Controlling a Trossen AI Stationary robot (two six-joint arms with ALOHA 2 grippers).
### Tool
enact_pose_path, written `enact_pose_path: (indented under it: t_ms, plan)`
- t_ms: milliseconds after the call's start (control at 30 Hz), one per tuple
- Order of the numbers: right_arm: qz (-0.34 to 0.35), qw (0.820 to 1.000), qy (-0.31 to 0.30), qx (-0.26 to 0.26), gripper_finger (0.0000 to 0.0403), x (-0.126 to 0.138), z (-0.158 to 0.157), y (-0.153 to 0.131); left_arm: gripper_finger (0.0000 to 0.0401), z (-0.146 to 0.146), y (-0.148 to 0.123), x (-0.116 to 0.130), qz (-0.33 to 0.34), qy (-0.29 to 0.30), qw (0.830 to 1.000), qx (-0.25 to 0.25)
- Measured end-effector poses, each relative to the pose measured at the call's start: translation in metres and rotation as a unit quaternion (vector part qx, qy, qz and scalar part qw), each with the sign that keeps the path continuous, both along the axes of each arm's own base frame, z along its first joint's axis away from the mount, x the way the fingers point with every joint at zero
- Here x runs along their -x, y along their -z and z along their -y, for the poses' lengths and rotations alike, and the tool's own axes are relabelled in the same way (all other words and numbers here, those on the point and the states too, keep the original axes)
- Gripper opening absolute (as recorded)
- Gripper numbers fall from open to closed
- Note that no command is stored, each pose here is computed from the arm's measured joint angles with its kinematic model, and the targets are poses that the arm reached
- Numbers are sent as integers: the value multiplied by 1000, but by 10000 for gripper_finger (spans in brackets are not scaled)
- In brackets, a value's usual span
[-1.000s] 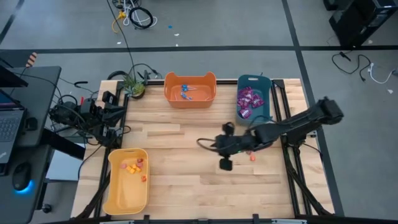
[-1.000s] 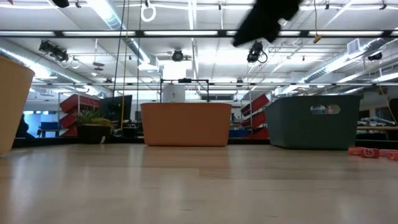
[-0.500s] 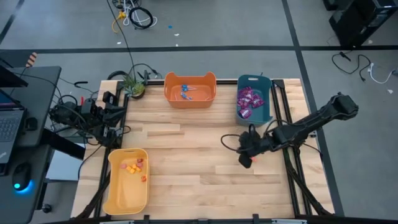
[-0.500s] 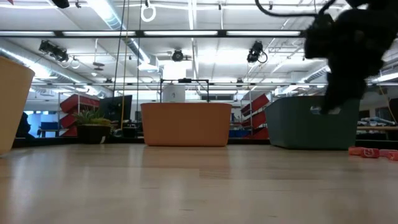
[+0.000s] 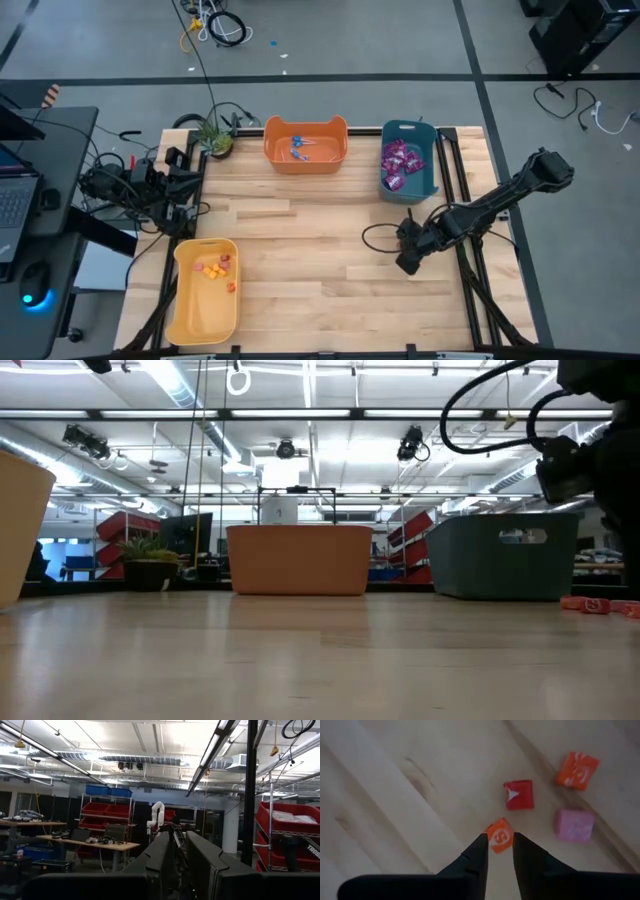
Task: Sort candy
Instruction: Put the red candy into the yellow bin
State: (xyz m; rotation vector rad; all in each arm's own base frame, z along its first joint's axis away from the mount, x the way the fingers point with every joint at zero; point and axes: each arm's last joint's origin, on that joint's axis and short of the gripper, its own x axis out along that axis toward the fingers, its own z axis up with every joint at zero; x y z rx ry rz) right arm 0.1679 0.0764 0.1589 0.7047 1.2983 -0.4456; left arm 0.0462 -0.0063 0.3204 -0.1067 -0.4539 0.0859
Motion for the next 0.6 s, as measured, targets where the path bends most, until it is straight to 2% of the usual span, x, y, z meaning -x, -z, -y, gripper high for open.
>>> enact_pose_path:
  t_ms: [300, 600]
  plan:
    - [19, 998, -20, 54, 136, -1, 3, 1, 67, 0, 0, 0, -1, 0, 1000, 0]
    - [48, 987, -110, 107, 184, -5, 3, 0, 67, 0, 0, 0, -3, 0, 1000, -1]
